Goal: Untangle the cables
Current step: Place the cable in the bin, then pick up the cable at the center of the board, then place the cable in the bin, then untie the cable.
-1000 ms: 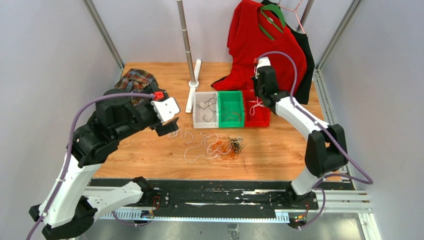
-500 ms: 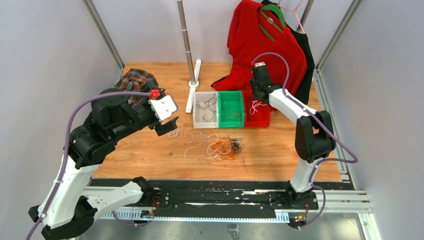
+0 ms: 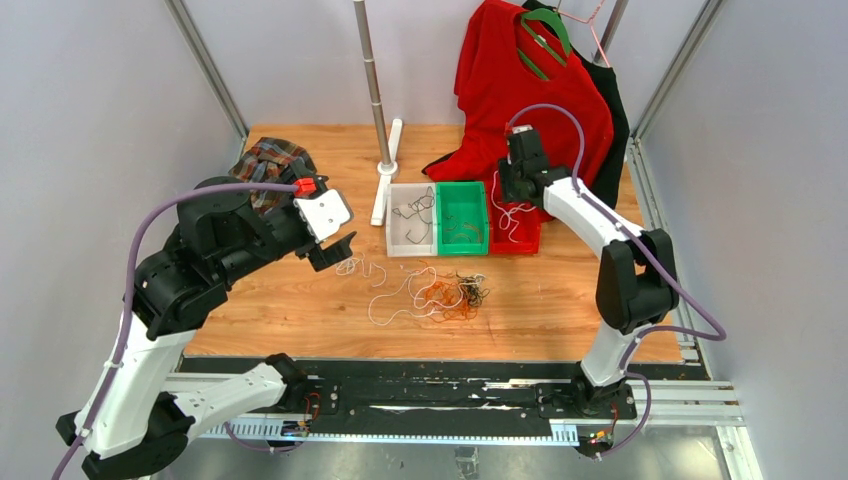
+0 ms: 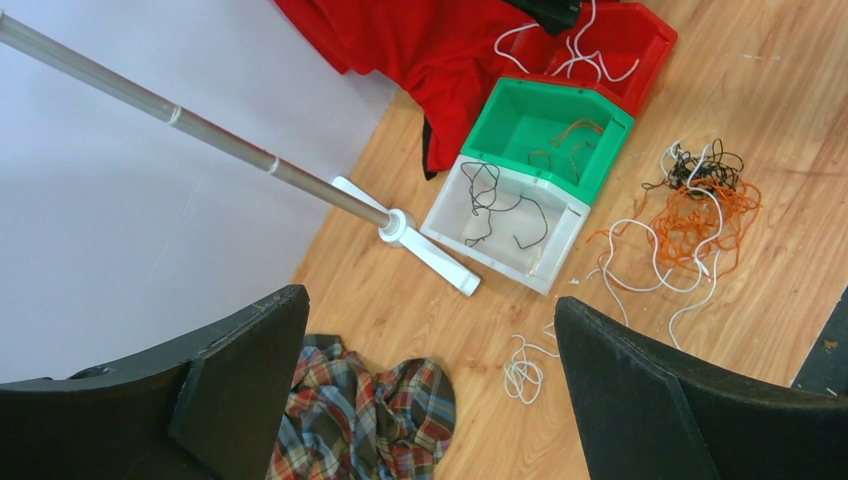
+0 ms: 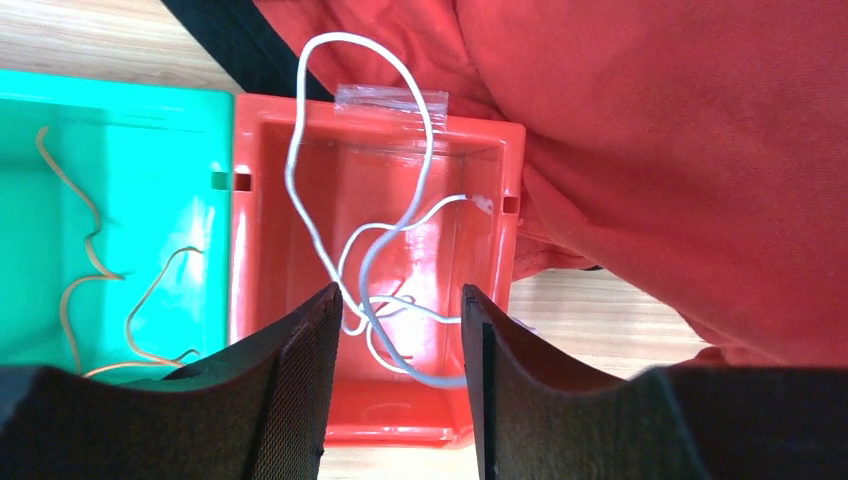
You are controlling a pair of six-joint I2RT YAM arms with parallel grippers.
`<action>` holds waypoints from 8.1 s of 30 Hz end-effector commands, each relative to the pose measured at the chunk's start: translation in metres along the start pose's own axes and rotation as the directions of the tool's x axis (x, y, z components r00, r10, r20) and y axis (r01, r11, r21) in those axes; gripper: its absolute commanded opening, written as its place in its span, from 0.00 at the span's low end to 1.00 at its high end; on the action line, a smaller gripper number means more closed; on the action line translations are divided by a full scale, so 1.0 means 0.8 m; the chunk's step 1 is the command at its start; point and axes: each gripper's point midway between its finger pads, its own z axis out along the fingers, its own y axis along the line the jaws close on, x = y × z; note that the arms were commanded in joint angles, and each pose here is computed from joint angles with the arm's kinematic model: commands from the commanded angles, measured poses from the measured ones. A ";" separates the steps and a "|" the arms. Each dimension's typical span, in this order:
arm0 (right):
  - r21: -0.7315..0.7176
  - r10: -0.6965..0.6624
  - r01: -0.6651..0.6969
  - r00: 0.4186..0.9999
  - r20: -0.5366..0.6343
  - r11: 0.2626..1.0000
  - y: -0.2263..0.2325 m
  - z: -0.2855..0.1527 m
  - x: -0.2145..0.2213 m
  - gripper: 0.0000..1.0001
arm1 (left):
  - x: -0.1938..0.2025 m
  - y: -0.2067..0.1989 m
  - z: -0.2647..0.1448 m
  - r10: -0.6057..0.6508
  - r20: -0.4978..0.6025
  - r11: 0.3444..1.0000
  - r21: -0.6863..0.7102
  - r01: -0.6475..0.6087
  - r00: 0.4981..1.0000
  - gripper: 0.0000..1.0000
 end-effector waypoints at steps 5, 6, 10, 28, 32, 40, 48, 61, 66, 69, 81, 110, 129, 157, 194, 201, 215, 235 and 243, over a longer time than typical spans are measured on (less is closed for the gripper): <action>-0.096 0.061 -0.059 0.998 0.022 0.994 0.016 -0.022 -0.015 0.46 | -0.011 0.009 -0.004 -0.020 0.023 0.999 -0.031 0.021 1.000 0.98; -0.101 0.067 -0.065 0.998 0.018 0.993 0.018 -0.020 -0.014 0.46 | -0.010 0.009 -0.004 -0.020 0.021 0.999 -0.030 0.020 1.000 0.98; -0.107 0.078 -0.076 0.997 0.015 0.991 0.021 -0.015 -0.018 0.37 | -0.011 0.010 -0.005 -0.016 0.021 0.999 -0.032 0.016 1.000 0.98; -0.008 0.097 -0.099 0.988 -0.124 0.995 0.021 0.034 0.058 0.07 | -0.006 0.009 -0.006 0.018 0.011 0.999 -0.031 -0.018 1.000 0.98; 0.000 0.086 -0.087 0.984 -0.154 0.996 0.026 0.043 0.079 0.03 | -0.006 0.010 -0.005 0.024 0.010 0.999 -0.031 -0.024 1.000 0.98; -0.021 0.074 -0.076 0.995 -0.073 0.997 0.023 0.015 0.035 0.04 | -0.008 0.009 -0.002 0.024 0.013 1.000 -0.021 -0.023 1.000 0.98; -0.046 0.097 -0.094 0.991 0.087 0.995 0.011 -0.040 -0.041 0.28 | -0.007 0.012 0.001 0.014 0.003 0.999 -0.032 -0.013 1.000 0.98; 0.088 0.165 -0.171 0.984 0.072 0.981 -0.027 -0.030 0.007 0.24 | 0.089 0.015 0.047 -0.120 -0.199 0.993 -0.002 0.122 0.973 0.98; 0.084 0.199 -0.199 0.980 0.000 0.976 -0.016 -0.011 0.043 0.12 | 0.133 0.017 0.063 -0.161 -0.263 0.986 0.007 0.168 0.951 0.98; 0.074 0.223 -0.218 0.973 -0.054 0.973 -0.005 0.004 0.066 0.06 | 0.165 0.021 0.077 -0.188 -0.321 0.980 0.006 0.201 0.928 0.98; 0.016 0.178 -0.178 0.984 -0.024 0.984 0.021 0.010 0.046 0.02 | 0.305 0.010 0.129 -0.265 -0.499 0.950 0.012 0.312 0.825 0.98; -0.289 0.233 -0.140 0.920 0.315 0.947 0.122 -0.147 0.041 0.27 | 0.463 -0.097 0.176 -0.285 -0.689 0.860 0.123 0.495 0.666 0.34; -0.644 0.221 0.153 0.860 0.461 0.749 0.240 -0.258 0.003 0.41 | 0.241 -0.058 0.097 -0.303 -0.417 0.847 0.293 0.443 0.857 0.01; -0.830 0.289 0.302 0.835 0.468 0.470 0.375 -0.363 0.024 0.01 | 0.033 -0.087 0.005 -0.380 -0.106 0.814 0.433 0.387 0.919 0.01; 0.132 0.009 -0.074 0.901 0.435 0.989 -0.022 -0.121 -0.060 0.01 | 0.102 -0.082 0.014 -0.300 -0.253 0.878 0.303 0.369 0.920 0.98; 0.108 0.024 -0.060 0.950 0.313 0.992 -0.018 -0.055 -0.036 0.13 | 0.111 -0.077 0.012 -0.286 -0.275 0.893 0.269 0.359 0.918 0.98; -0.109 0.116 -0.083 0.929 0.352 0.991 0.029 -0.102 -0.042 0.38 | 0.185 -0.120 0.046 -0.221 -0.415 0.833 0.389 0.392 0.883 0.98; -0.275 0.145 -0.041 0.918 0.370 0.961 0.140 -0.158 0.071 0.36 | 0.360 -0.242 0.141 -0.112 -0.695 0.715 0.440 0.543 0.710 0.82; -0.270 0.152 -0.049 0.914 0.377 0.962 0.135 -0.163 0.071 0.33 | 0.369 -0.256 0.156 -0.093 -0.694 0.717 0.450 0.532 0.714 0.64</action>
